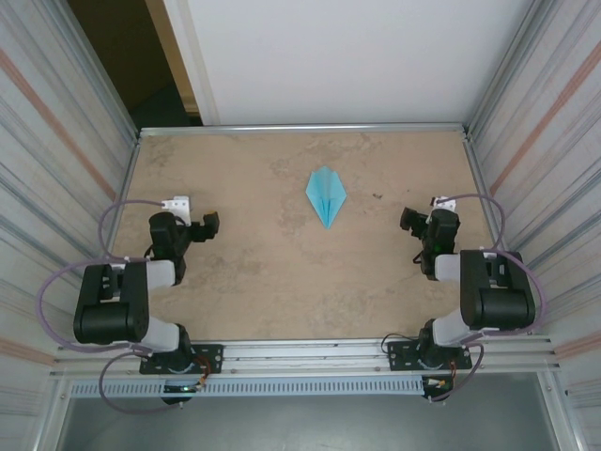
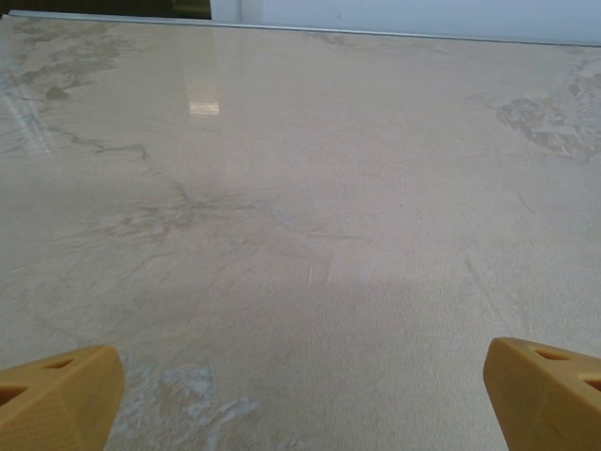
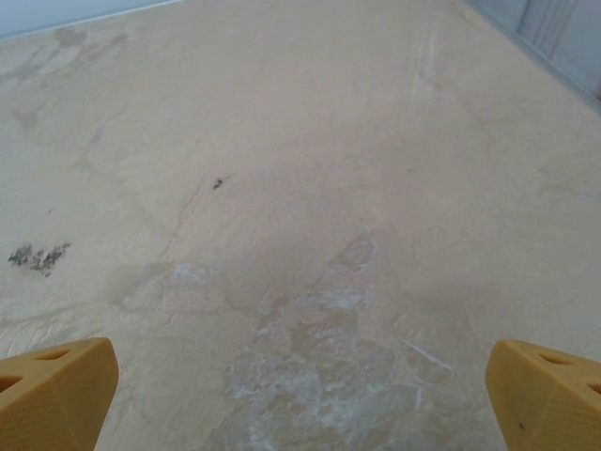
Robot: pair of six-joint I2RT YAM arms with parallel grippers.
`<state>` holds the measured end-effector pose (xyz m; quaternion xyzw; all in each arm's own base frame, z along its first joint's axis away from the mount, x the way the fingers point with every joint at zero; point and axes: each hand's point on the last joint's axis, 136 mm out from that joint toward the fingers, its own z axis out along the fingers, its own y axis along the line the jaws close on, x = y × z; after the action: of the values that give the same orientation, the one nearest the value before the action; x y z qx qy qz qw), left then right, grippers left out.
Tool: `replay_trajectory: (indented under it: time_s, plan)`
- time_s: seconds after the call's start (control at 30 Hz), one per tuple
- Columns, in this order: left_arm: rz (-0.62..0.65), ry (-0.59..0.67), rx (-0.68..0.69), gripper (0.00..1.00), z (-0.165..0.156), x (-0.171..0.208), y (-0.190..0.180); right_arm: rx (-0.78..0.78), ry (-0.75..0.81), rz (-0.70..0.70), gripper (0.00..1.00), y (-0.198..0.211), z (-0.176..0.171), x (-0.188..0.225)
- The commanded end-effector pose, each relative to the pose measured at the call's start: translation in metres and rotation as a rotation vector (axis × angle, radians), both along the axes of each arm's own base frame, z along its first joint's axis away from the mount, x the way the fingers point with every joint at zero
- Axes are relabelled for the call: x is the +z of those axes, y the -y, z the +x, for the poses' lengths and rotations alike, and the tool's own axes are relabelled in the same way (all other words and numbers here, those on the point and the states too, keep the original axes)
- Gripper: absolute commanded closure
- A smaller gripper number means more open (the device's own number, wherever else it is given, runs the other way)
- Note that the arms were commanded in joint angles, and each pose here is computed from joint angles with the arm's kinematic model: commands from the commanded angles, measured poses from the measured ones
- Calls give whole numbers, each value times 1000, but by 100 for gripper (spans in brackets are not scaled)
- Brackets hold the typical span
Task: Fold a paper plane with a square sheet of paper (pick it up from the middle)
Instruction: Reset both arms
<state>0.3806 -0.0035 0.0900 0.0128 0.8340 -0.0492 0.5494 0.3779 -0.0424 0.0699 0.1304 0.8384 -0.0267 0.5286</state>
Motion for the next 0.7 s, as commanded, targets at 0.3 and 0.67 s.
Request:
replay_trajectory:
  time_s: [0.3,0.67]
  plan:
    - [84,22,-12,1,16,1,7,47,48,-51,1,-10,13,13]
    - [125,16,-10,1,15,1,12,46,49,-52,1,-10,13,13]
